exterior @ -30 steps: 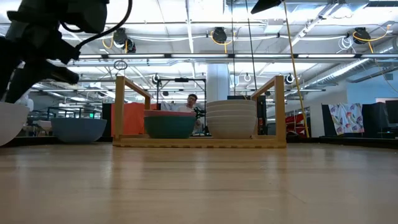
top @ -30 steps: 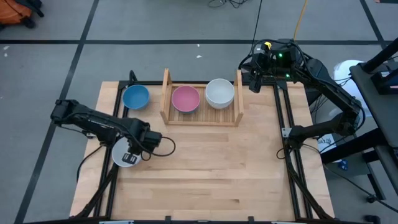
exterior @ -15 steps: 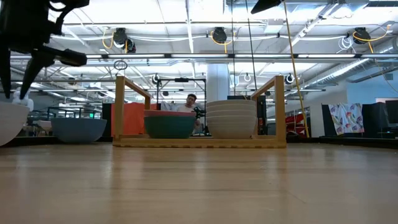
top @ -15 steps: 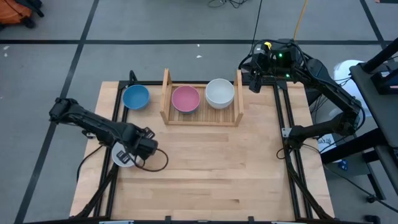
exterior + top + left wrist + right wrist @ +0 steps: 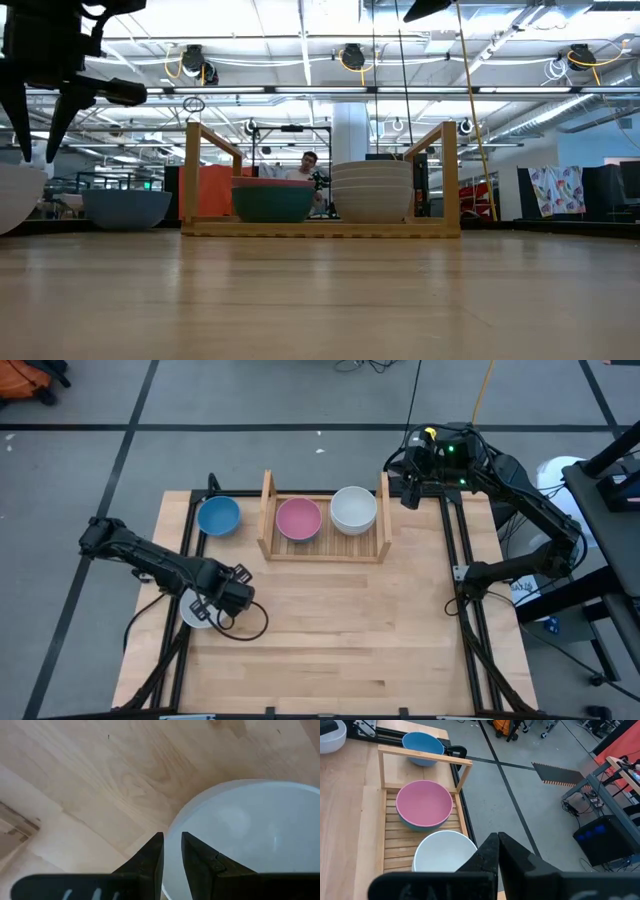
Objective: Place and stack bowls onto a shelf
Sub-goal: Stack the white bowl on top of the pink bowl on the shelf
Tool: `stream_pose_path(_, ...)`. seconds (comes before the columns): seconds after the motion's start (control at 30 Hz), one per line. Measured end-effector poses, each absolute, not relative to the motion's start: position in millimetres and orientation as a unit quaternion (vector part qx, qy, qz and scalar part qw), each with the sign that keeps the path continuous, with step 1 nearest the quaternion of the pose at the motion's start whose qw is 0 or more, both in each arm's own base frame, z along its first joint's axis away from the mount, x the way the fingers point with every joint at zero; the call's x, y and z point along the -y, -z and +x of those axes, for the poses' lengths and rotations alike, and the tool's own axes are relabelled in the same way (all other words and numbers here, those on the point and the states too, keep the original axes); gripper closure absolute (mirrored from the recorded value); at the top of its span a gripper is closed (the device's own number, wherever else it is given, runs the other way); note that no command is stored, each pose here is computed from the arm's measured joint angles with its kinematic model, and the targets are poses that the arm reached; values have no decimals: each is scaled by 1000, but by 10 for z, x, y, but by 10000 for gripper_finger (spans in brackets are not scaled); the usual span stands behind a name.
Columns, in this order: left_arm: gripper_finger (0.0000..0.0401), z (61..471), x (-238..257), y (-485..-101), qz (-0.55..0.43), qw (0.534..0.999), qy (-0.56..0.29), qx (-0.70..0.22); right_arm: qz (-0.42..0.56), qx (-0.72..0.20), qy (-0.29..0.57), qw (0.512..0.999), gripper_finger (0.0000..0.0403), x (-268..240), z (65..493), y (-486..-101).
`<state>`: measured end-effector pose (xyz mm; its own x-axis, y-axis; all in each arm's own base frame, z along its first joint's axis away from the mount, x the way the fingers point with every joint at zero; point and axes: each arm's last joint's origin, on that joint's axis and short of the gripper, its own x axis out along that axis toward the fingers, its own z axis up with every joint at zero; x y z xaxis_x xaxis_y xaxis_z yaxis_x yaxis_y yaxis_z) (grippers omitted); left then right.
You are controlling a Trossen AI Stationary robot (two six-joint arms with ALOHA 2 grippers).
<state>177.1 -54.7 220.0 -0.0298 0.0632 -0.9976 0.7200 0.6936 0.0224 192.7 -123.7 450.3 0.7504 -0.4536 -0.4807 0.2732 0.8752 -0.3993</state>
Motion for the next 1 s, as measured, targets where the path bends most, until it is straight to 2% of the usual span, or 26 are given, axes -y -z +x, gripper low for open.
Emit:
stream_pose_path(0.3, 327, 1735, 548, -2117, 288, 622, 287, -670, -155, -294, 196, 922, 403, 1237, 1927, -4502)
stream_pose_path(0.73, 327, 1760, 539, -2136, 306, 627, 265, -665, -154, -297, 195, 922, 403, 1236, 1924, -4496)
stream_pose_path(1.0, 327, 1741, 545, -2101, 307, 618, 296, -661, -155, -297, 195, 922, 403, 1236, 1924, -4497)
